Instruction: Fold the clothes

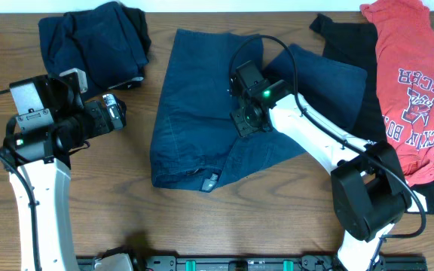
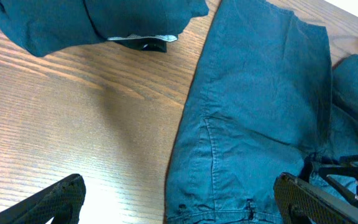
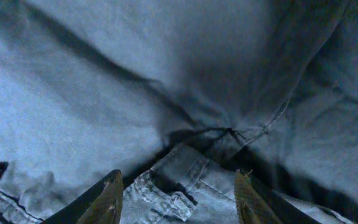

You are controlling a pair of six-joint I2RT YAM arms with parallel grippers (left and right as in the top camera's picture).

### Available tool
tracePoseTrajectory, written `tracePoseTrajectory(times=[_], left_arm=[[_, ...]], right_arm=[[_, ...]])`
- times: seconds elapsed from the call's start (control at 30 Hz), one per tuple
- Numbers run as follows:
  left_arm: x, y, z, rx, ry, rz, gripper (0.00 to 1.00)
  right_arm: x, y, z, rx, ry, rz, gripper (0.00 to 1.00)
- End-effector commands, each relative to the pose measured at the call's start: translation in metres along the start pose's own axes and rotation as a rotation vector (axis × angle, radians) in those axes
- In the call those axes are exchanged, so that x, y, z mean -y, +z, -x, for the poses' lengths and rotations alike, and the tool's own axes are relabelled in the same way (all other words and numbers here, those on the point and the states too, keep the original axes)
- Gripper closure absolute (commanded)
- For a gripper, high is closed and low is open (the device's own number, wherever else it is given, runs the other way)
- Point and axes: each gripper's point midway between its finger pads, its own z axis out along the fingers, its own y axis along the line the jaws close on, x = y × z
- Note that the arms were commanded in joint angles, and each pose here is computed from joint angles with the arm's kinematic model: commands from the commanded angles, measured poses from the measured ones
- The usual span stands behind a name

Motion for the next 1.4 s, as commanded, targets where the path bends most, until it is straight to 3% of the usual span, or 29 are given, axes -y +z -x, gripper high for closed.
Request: tracePoseTrajectory(times=[0.0, 0.33, 0.53, 0.6, 0.77, 1.07, 1.13, 1.23, 1.37], left_arm=[[0.003, -0.001, 0.006, 0.007, 0.005, -0.009, 0.02], [0.003, 0.0, 0.006, 0.005, 0.004, -0.008, 0.02], [0.003, 0.0, 0.006, 0.005, 0.004, -0.008, 0.02], [0.003, 0.0, 0.006, 0.005, 0.004, -0.008, 0.02], [0.003, 0.0, 0.006, 0.005, 0.004, -0.008, 0.02], [0.003, 0.0, 0.009, 0.016, 0.008, -0.009, 0.02], [0.003, 0.0, 0.009, 0.018, 0.009, -0.009, 0.02], [0.003, 0.0, 0.01, 0.019, 0.01, -0.009, 0.02], [0.003, 0.0, 0.009, 0.019, 0.009, -0.009, 0.02]], right_arm=[[-0.003, 0.007, -0.004, -0.021, 0.005, -0.02, 0.45], [-0.007, 0.025, -0.017, -0.078, -0.027, -0.025, 0.56], [-0.008, 0.026, -0.015, -0.072, -0.027, -0.024, 0.85], [-0.008, 0.026, -0.015, -0.072, -0.027, -0.024, 0.99], [-0.008, 0.021, -0.013, -0.064, -0.026, -0.023, 0.99], [-0.01, -0.042, 0.007, 0.044, -0.014, -0.005, 0.99], [-0.009, -0.042, 0.007, 0.043, -0.012, -0.006, 0.79], [-0.01, -0.028, 0.0, 0.002, -0.011, 0.002, 0.61], [-0.015, -0.004, -0.012, -0.072, -0.013, 0.026, 0.57]])
